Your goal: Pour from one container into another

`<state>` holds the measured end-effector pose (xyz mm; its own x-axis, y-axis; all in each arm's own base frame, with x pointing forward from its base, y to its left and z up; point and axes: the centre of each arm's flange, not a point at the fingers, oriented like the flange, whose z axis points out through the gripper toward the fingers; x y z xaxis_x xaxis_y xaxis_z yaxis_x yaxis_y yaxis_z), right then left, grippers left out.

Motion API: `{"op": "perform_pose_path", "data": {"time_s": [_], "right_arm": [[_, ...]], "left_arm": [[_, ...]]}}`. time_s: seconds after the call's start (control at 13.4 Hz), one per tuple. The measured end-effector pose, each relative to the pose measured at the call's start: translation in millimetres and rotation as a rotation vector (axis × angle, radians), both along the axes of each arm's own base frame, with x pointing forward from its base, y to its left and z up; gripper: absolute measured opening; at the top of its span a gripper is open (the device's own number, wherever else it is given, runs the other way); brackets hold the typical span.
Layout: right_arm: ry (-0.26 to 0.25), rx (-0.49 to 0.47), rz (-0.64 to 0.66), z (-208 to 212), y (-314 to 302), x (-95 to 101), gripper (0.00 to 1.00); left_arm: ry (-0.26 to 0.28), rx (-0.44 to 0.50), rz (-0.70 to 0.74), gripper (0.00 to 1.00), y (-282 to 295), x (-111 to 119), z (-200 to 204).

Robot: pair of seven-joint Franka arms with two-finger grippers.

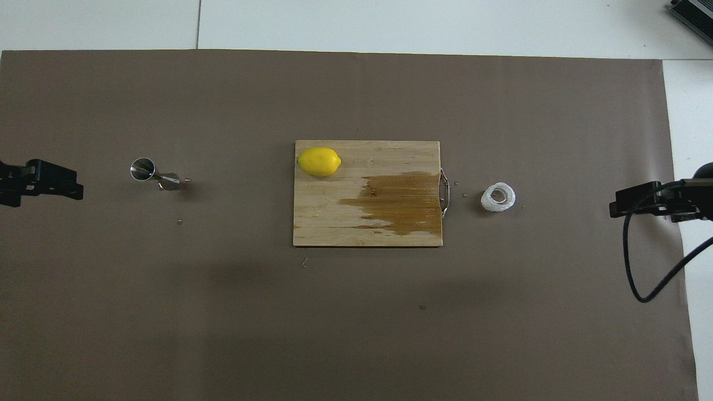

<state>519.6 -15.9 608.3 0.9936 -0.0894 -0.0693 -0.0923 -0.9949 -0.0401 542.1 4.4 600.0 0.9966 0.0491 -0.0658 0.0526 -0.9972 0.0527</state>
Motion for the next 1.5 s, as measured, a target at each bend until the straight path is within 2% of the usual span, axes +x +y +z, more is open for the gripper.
{"op": "perform_pose_path", "data": {"time_s": [0.15, 0.9, 1.2, 1.5], "right_arm": [[0.0, 0.0, 0.0, 0, 0, 0.0, 1.0], [0.0, 0.0, 0.0, 0, 0, 0.0, 1.0], [0.0, 0.0, 0.0, 0, 0, 0.0, 1.0], [0.0, 0.0, 0.0, 0, 0, 0.0, 1.0]], "left_arm": [[0.011, -0.008, 0.019, 1.0, 8, -4, -4], [-0.018, -0.009, 0.021, 1.0, 4, -5, 3], [-0.013, -0.009, 0.006, 1.0, -6, -6, 1], [-0.014, -0.008, 0.153, 1.0, -6, -17, -27]]}}
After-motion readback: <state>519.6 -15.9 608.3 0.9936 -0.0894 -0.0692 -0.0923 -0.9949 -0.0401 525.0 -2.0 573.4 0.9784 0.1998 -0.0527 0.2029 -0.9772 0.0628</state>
